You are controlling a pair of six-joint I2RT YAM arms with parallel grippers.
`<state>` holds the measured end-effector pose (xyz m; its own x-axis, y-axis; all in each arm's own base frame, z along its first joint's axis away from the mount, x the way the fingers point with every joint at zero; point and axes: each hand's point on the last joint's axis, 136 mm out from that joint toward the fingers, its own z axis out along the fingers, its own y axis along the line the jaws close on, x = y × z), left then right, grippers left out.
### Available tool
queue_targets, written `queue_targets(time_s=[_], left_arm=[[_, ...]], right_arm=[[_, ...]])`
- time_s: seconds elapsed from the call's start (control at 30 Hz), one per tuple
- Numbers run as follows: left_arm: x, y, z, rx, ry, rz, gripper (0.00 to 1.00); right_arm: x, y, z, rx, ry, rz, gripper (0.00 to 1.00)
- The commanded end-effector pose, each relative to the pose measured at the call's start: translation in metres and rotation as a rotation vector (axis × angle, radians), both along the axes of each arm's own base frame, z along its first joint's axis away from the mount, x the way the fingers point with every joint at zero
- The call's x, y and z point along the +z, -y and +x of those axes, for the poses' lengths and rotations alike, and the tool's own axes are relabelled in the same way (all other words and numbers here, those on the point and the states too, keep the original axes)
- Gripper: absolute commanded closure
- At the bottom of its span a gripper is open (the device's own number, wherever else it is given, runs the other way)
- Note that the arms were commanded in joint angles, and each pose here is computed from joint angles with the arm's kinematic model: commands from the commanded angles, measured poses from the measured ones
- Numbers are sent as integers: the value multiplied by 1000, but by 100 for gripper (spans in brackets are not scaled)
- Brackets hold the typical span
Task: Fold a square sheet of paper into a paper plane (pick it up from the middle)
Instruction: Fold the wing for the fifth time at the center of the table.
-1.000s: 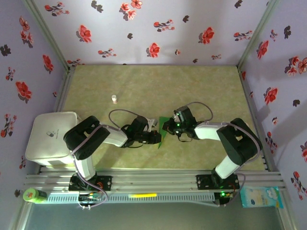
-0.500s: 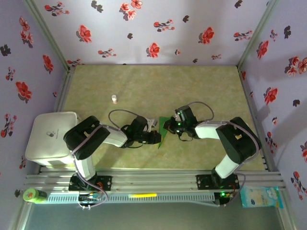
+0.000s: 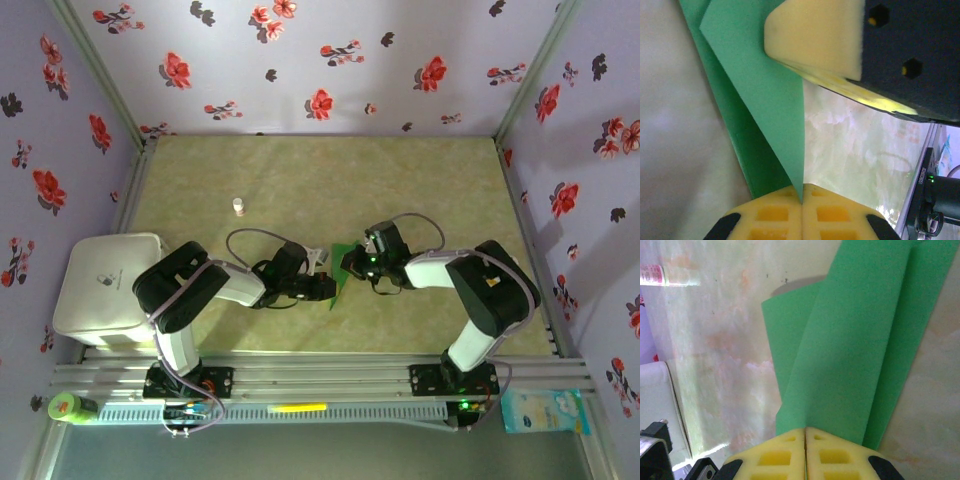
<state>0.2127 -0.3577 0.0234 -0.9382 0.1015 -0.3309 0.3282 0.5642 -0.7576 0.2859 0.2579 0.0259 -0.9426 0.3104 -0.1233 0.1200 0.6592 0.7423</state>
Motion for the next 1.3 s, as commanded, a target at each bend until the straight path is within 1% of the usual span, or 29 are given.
queue_targets(time_s=[0.0, 0.2, 0.3, 0.4, 0.67, 0.93, 1.07, 1.13, 1.27], left_arm=[[-37, -21, -14, 10, -96, 120, 94], [-39, -22, -14, 9, -101, 125, 93], [-37, -21, -14, 11, -101, 122, 89], [-26, -17, -14, 2, -100, 93, 84], [-1, -14, -17, -9, -100, 50, 82], [6, -15, -21, -16, -103, 34, 85], [8, -14, -23, -26, -108, 25, 90], [5, -15, -25, -33, -117, 28, 94], [1, -14, -32, -60, -141, 28, 97]], right_arm=[[-7, 3, 3, -12, -9, -13, 92], [-17, 6, -1, -13, -35, -30, 92], [-28, 12, -6, -23, -71, -73, 92], [-37, 17, -11, -26, -101, -98, 92], [-41, 20, -16, -24, -118, -111, 92], [-41, 19, -16, -22, -124, -116, 93], [-43, 20, -17, -20, -129, -120, 92], [-44, 20, -17, -21, -133, -124, 92], [-46, 21, -18, -22, -140, -134, 92]])
